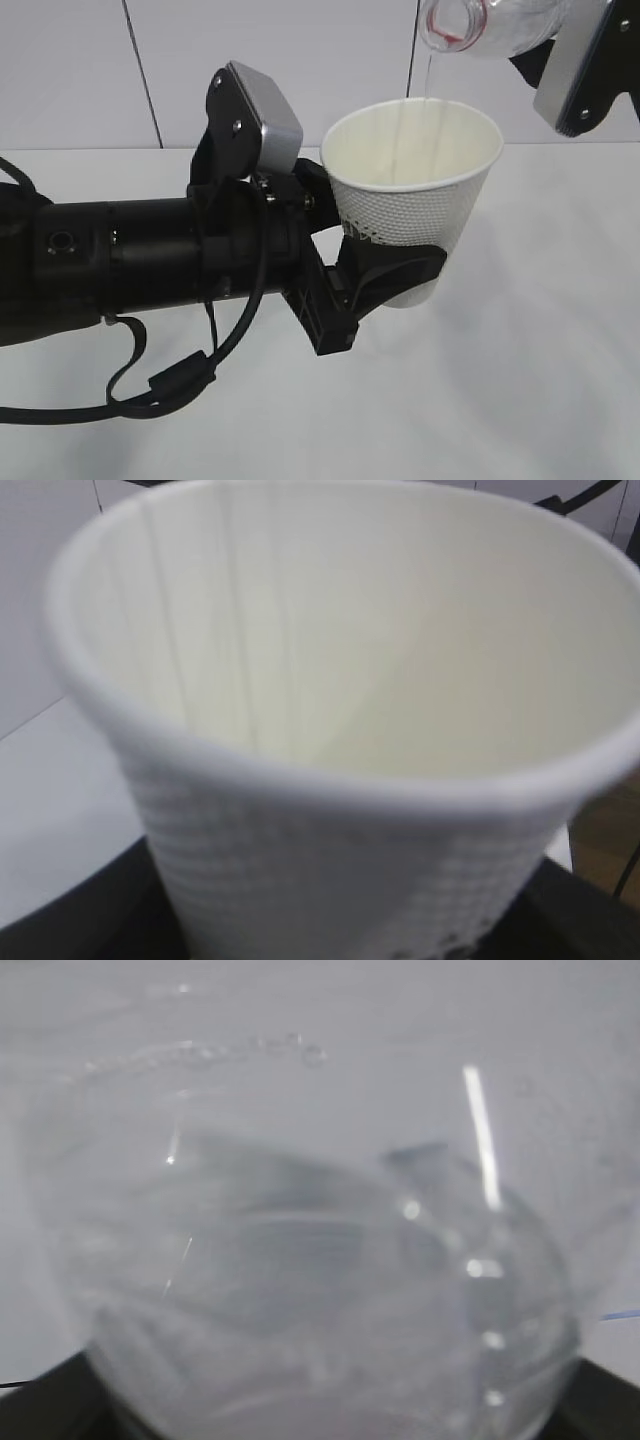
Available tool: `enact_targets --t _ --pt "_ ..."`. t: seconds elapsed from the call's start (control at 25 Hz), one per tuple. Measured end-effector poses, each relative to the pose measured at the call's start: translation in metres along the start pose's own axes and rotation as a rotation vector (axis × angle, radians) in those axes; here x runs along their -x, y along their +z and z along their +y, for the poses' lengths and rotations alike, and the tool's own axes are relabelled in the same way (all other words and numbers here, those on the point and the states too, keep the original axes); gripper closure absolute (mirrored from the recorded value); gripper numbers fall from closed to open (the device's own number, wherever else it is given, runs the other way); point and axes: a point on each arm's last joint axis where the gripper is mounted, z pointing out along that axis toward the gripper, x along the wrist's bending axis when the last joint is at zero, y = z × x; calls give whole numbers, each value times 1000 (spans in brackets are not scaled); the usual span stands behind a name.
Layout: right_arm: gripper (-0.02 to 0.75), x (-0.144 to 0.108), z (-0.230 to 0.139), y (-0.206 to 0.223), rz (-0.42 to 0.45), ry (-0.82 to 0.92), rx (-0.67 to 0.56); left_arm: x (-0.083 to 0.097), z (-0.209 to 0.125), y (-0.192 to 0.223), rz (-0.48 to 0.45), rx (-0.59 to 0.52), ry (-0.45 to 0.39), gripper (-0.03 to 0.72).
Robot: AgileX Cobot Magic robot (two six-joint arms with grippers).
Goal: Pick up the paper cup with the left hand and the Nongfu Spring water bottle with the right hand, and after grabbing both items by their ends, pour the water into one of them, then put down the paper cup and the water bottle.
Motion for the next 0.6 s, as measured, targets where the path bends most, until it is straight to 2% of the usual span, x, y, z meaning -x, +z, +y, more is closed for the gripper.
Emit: enact_targets --t 0.6 --pt "218 0 0 0 0 -3 0 0 0 0 2 1 -3 172"
